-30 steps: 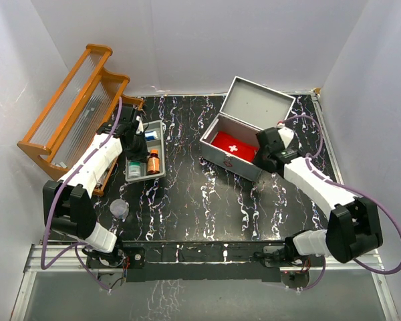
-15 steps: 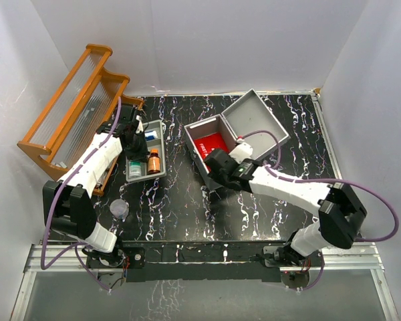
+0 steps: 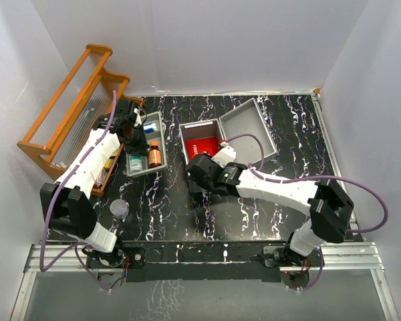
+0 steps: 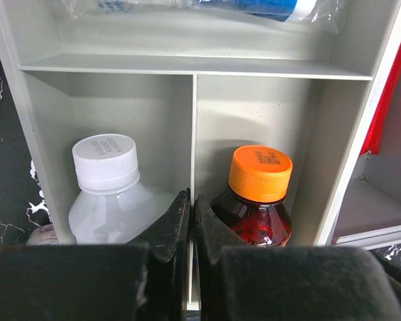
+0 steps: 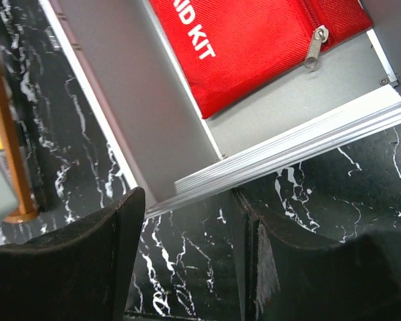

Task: Organize the medicine kit

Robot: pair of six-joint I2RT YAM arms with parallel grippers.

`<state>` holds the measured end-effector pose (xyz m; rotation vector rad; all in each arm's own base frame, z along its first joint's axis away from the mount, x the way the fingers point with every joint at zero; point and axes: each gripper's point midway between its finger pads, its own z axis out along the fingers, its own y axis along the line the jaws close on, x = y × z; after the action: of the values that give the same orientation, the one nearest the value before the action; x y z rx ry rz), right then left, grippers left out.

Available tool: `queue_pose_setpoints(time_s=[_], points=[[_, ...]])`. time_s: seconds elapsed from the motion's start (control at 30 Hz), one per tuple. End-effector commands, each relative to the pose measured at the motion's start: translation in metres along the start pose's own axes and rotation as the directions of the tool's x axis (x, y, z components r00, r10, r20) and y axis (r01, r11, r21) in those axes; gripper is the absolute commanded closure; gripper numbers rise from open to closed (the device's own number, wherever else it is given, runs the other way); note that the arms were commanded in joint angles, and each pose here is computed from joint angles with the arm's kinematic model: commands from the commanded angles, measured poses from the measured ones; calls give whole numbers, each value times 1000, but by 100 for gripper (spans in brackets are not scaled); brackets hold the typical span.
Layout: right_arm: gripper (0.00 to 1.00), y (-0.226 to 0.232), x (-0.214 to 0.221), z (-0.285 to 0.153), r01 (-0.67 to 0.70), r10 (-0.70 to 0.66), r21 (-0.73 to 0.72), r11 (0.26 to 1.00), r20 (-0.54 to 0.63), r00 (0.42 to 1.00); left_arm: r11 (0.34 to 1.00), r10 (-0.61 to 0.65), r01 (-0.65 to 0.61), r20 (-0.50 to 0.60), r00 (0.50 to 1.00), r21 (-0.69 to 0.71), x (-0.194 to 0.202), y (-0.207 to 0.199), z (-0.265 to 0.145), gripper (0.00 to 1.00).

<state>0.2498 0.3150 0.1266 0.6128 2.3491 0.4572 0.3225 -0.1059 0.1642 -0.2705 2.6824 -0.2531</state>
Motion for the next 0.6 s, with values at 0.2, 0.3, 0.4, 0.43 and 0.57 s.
queue_pose_setpoints(time_s=[0.2, 0.3, 0.4, 0.43, 0.57], points=[[46, 27, -65, -74, 26, 5, -206, 978, 147, 989, 998, -38, 36, 32, 999, 53, -13, -35, -25, 100], [47, 28, -79, -90, 83, -46, -206, 975, 179, 983, 998, -26, 24, 20, 999, 55, -5, -60, -20, 100], [48, 21, -93, -103, 100, -57, -193, 976, 215, 975, 998, -33, 32, 12, 999, 55, 1, -84, -16, 100], [48, 19, -98, -109, 105, -58, -194, 975, 231, 971, 998, -43, 42, 9, 999, 51, 3, -92, -15, 100], [49, 5, -116, -129, 112, -53, -199, 974, 284, 957, 997, -53, 51, 35, 998, 57, 6, -124, -18, 100]])
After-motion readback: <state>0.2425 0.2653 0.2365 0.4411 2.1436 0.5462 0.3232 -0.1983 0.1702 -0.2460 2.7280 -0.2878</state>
